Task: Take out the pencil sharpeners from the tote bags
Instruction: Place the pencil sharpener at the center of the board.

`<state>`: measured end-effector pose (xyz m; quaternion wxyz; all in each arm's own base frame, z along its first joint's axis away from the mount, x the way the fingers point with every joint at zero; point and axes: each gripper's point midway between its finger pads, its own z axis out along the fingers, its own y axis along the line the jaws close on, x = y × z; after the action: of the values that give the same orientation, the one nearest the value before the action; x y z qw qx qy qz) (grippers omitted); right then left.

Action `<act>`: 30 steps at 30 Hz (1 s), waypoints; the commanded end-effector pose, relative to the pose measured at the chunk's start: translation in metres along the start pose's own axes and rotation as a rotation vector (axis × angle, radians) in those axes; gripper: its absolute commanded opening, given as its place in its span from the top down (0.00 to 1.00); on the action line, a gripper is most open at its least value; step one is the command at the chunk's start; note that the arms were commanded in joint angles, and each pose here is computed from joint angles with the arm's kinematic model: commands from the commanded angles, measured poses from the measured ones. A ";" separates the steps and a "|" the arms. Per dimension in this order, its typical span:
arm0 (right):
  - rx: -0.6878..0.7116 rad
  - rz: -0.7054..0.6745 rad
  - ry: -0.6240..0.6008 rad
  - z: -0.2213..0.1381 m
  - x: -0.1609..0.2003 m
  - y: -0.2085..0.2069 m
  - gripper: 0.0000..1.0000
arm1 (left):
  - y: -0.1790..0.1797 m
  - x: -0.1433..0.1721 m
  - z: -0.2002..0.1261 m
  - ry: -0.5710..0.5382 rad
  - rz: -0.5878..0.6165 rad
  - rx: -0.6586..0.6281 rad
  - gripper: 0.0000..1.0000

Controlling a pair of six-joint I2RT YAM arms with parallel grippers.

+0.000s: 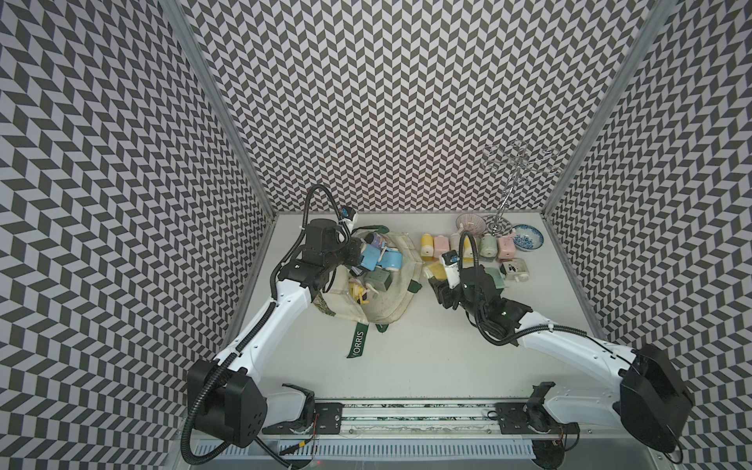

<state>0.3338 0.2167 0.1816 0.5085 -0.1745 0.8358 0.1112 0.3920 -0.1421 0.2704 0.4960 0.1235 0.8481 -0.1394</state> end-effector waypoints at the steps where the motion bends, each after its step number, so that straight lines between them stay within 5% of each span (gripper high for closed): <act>1: 0.068 0.140 -0.062 -0.003 -0.011 -0.030 0.57 | -0.013 -0.045 -0.018 -0.141 0.025 0.042 1.00; 17: 0.194 0.265 0.149 0.062 0.049 -0.080 0.59 | -0.013 -0.045 -0.019 -0.143 0.025 0.043 1.00; 30: 0.330 0.330 0.248 0.075 0.091 -0.117 0.57 | -0.013 -0.045 -0.019 -0.141 0.026 0.041 1.00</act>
<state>0.3894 0.1270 0.0552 0.3752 0.0092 0.9261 0.0386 0.3920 -0.1421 0.2704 0.4960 0.1235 0.8481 -0.1394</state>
